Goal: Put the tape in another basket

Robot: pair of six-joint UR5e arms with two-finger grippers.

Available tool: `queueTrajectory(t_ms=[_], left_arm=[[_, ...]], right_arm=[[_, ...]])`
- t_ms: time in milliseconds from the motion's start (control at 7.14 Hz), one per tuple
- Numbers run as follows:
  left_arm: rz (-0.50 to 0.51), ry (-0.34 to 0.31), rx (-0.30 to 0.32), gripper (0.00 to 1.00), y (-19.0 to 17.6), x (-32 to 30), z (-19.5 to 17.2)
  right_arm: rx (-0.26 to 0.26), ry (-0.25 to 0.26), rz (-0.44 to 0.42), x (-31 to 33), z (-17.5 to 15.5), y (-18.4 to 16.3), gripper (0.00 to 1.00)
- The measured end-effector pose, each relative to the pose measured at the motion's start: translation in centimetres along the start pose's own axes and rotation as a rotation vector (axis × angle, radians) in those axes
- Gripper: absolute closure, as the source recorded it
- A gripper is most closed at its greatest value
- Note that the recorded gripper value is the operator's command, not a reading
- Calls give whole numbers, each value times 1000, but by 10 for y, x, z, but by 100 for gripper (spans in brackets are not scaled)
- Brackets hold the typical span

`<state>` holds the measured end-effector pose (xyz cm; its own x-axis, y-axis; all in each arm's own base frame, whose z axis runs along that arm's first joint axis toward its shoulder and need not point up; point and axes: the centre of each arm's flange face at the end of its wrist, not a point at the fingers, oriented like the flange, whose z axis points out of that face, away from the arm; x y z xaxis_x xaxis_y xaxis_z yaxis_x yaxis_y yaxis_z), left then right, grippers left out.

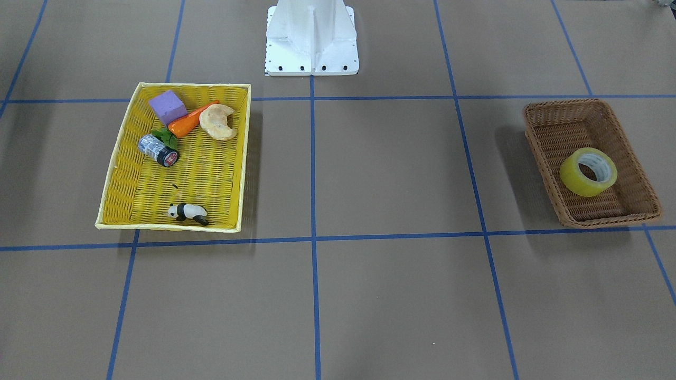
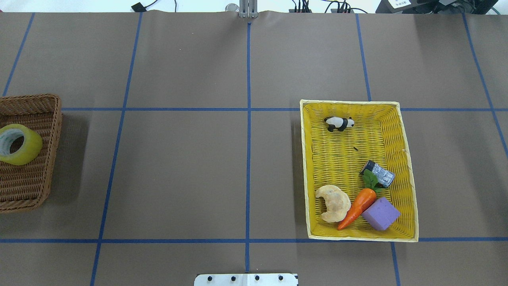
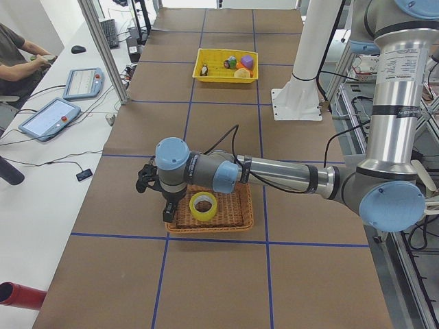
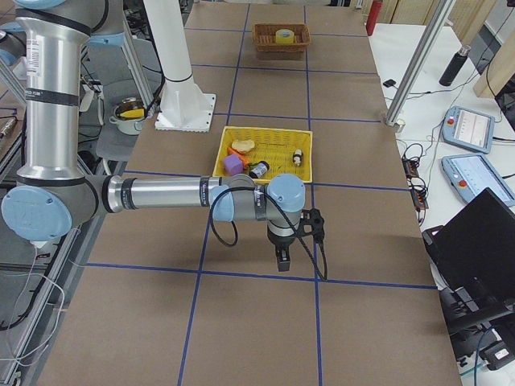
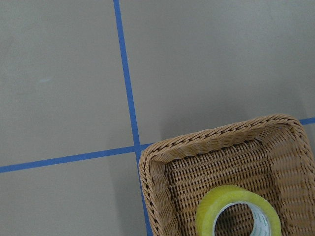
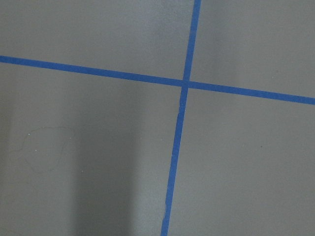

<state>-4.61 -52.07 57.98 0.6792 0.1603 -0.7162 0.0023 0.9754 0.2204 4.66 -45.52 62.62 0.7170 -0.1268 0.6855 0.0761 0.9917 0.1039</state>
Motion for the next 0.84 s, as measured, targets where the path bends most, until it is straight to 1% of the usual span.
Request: queueTrajectory(t_ms=[841], left_arm=[[1,0,-2,2,0,0,1]], right_arm=[[-6,-20,2,2,5,-3,0]])
